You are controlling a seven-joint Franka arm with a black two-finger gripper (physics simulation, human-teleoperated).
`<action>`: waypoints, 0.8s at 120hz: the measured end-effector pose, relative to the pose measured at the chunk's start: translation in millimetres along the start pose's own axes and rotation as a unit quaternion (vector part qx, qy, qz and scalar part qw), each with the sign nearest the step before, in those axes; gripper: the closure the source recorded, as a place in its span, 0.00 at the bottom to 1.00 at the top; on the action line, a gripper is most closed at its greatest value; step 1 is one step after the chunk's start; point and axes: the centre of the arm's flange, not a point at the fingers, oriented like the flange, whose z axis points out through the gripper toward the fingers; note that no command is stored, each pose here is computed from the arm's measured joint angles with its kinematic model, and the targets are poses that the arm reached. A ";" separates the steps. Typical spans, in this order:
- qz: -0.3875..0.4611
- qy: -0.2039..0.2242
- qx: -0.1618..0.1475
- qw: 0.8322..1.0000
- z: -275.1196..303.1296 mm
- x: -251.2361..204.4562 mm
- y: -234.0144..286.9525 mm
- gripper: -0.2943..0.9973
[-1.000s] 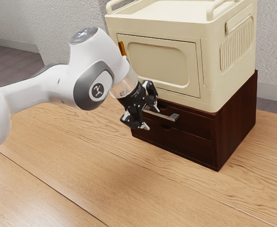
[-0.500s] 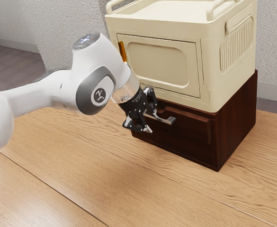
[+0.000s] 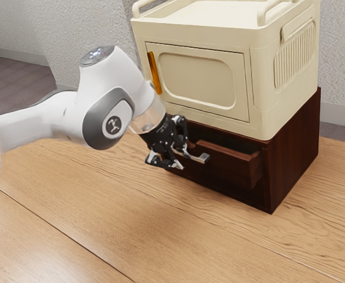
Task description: Pull the drawer handle with one arm to open the drawer
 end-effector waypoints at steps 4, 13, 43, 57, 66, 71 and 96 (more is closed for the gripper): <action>0.000 0.000 0.001 1.000 0.2 -0.8 -2.0 0.64; 0.000 -0.001 0.002 1.000 -2.0 -1.2 -4.8 0.64; 0.001 0.001 0.003 1.000 -7.2 -1.3 -16.7 0.60; 0.003 0.000 0.002 1.000 -12.6 -3.4 -24.7 0.60; 0.004 0.000 0.003 1.000 -14.7 -4.5 -29.3 0.59; 0.004 0.000 0.004 1.000 -14.5 -4.7 -32.4 0.59; 0.002 0.000 0.006 1.000 -18.5 -3.9 -49.2 0.59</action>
